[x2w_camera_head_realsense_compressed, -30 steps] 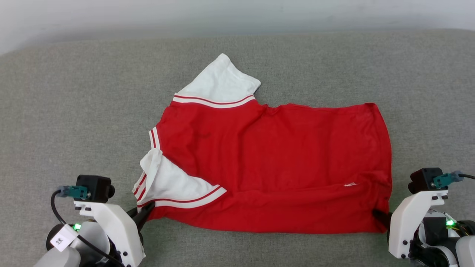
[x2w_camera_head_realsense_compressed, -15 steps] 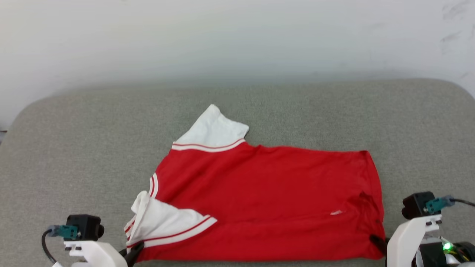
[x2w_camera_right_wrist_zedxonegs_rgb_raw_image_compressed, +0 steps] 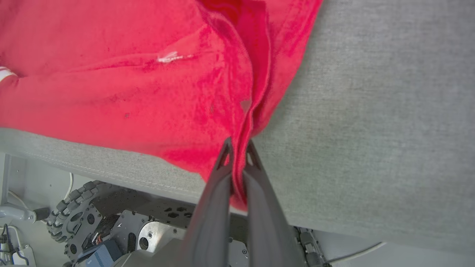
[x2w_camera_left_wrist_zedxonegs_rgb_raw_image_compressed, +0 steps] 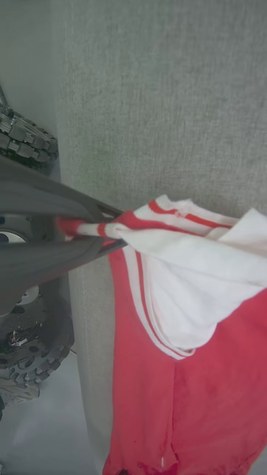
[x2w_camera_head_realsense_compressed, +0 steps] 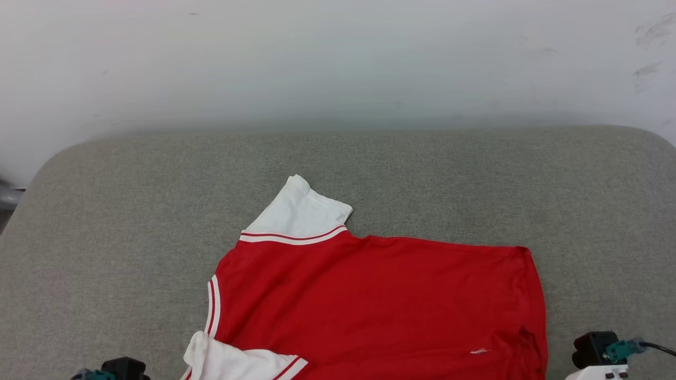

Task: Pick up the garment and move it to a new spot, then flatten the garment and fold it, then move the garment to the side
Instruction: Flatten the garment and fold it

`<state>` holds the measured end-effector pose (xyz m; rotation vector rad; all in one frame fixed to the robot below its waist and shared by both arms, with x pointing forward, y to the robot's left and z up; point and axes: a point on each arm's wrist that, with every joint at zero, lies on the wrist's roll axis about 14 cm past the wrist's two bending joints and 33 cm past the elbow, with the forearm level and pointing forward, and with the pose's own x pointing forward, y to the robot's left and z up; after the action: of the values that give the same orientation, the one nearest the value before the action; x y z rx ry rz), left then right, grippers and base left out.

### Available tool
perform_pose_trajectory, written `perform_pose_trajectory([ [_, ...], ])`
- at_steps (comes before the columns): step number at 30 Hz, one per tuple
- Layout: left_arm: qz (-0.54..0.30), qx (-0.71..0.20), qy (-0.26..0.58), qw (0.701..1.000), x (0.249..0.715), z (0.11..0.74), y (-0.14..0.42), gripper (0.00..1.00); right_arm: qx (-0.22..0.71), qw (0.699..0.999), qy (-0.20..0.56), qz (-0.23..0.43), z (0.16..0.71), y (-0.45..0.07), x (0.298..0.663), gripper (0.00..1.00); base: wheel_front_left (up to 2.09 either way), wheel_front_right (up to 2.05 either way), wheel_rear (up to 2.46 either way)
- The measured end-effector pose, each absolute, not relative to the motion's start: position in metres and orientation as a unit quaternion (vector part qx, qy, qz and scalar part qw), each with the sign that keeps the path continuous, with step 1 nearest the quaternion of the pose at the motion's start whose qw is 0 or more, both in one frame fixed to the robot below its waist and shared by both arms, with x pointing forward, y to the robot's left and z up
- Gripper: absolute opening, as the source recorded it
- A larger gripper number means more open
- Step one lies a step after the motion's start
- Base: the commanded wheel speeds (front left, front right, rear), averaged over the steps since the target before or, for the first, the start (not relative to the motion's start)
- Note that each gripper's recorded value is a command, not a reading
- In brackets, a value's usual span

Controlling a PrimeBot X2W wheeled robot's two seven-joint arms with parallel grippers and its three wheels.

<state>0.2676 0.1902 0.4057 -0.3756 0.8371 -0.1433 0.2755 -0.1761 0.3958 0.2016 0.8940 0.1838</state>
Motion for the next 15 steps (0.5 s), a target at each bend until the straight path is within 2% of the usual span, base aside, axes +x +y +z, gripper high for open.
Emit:
perform_pose_trajectory([
  [1,-0.069,-0.182,0.411,0.891,0.265,0.4,0.189,0.0,0.102,0.893,0.43,0.082,0.393,-0.178,0.275,0.11,0.0,0.0,0.0],
  [2,-0.068,-0.185,0.411,0.89,0.266,0.398,0.189,0.0,0.103,0.893,0.43,0.077,0.391,-0.179,0.274,0.38,0.0,0.0,0.0],
  [3,-0.065,-0.19,0.408,0.891,0.269,0.397,0.189,0.0,0.104,0.893,0.432,0.073,0.387,-0.18,0.272,0.86,0.0,0.0,0.0],
  [4,-0.062,-0.196,0.408,0.89,0.271,0.395,0.188,0.0,0.108,0.894,0.43,0.07,0.385,-0.179,0.271,1.0,0.0,0.0,0.0],
  [6,-0.056,-0.203,0.417,0.884,0.27,0.388,0.188,0.38,0.121,0.896,0.422,0.067,0.383,-0.176,0.271,1.0,0.0,0.0,0.0],
  [7,-0.054,-0.209,0.416,0.884,0.271,0.387,0.188,1.0,0.123,0.898,0.417,0.068,0.384,-0.175,0.272,1.0,0.0,0.0,0.0],
  [15,-0.051,-0.193,0.368,0.908,0.295,0.398,0.194,1.0,0.125,0.945,0.298,0.055,0.415,-0.178,0.295,1.0,0.0,0.0,0.0],
])
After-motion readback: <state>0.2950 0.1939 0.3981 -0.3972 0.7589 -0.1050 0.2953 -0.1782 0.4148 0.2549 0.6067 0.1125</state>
